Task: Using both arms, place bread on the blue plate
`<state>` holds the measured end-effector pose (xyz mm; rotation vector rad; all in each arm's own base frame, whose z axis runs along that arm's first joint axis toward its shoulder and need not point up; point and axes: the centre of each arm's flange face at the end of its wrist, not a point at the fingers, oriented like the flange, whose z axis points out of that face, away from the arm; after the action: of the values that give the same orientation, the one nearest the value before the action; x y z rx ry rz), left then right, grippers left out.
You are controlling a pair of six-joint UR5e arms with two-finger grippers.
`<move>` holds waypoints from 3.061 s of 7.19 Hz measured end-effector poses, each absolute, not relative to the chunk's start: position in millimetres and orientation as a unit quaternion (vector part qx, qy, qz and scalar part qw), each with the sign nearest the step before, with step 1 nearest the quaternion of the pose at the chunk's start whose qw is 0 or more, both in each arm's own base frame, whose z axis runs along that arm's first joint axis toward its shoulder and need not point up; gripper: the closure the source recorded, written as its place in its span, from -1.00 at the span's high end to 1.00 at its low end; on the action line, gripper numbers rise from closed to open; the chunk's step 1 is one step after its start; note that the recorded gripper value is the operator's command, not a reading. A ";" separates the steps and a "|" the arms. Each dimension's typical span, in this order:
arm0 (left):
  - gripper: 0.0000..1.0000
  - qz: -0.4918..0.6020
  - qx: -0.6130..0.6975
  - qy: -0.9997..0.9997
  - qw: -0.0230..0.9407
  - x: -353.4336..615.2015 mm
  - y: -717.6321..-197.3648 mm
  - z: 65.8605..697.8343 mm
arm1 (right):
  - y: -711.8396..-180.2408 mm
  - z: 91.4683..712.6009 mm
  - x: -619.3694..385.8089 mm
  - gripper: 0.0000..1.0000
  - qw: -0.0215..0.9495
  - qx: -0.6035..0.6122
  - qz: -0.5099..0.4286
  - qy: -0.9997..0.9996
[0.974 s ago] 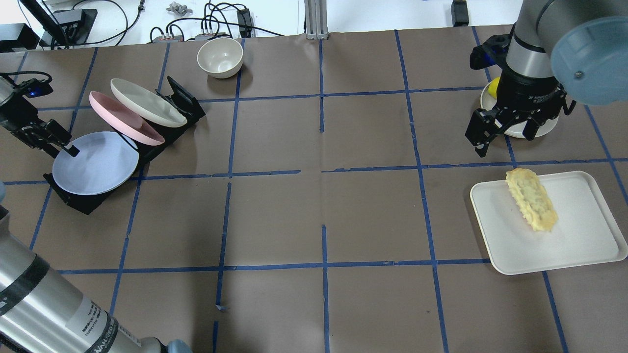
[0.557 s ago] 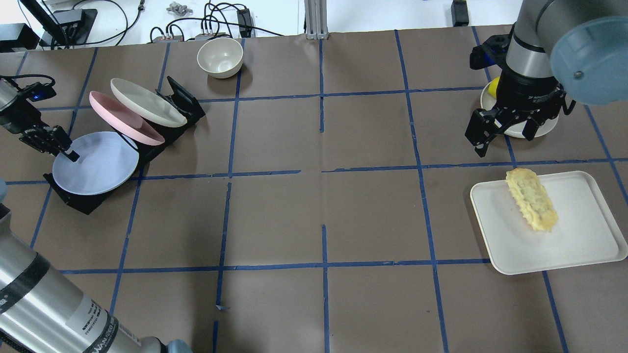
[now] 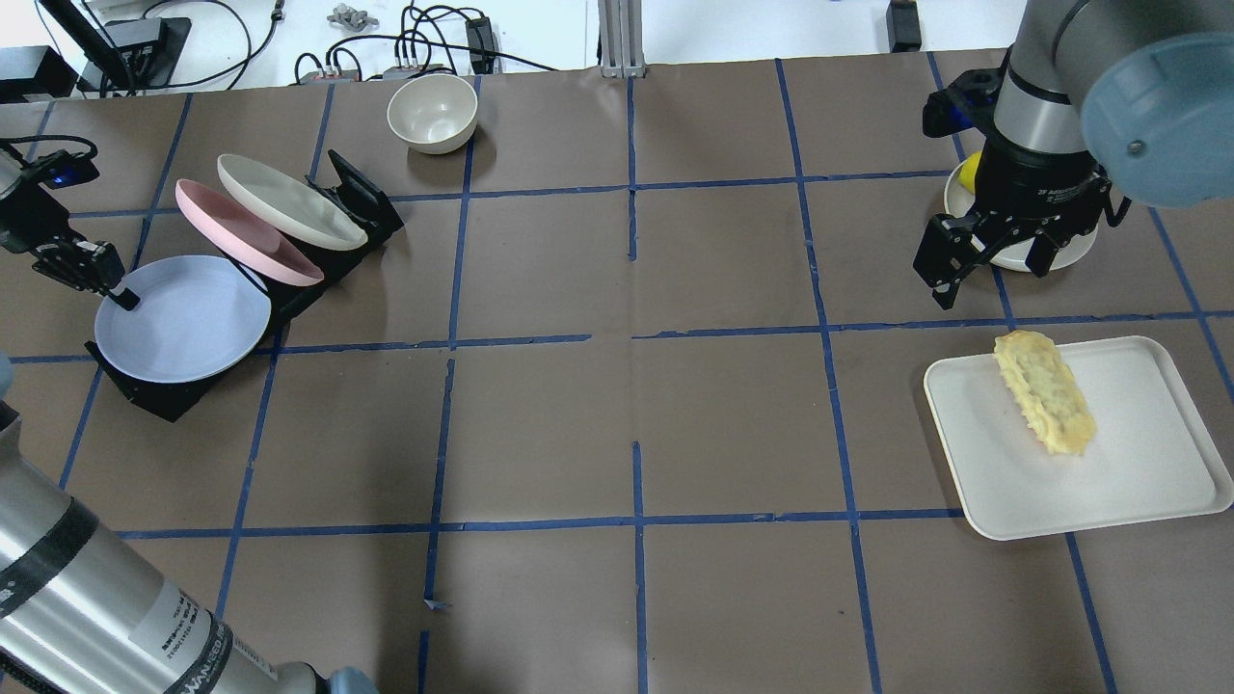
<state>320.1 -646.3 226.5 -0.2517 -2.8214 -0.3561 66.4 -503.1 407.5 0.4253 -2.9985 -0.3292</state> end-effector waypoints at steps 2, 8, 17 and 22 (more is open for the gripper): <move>-0.96 -0.127 -0.083 -0.978 0.146 322.5 -634.3 246.9 | -503.1 407.8 66.2 0.99 0.048 0.139 -0.108 -0.983; -0.97 -0.164 -0.077 -0.970 0.160 248.0 -547.5 359.1 | -503.2 410.6 65.5 0.99 0.048 0.140 -0.107 -0.983; -0.97 -0.108 -0.091 -0.975 0.169 -157.6 -577.7 306.6 | -502.3 412.9 61.9 1.00 0.048 0.134 -0.107 -0.984; -0.96 -0.056 -0.083 -0.978 0.183 -216.7 -600.9 223.3 | -506.2 396.3 -18.9 0.99 0.024 0.112 -0.124 -0.986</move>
<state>-216.7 -600.9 223.3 -0.2353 -2.7592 -0.1568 -18.9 -506.2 396.3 0.3480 -3.0499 -0.3836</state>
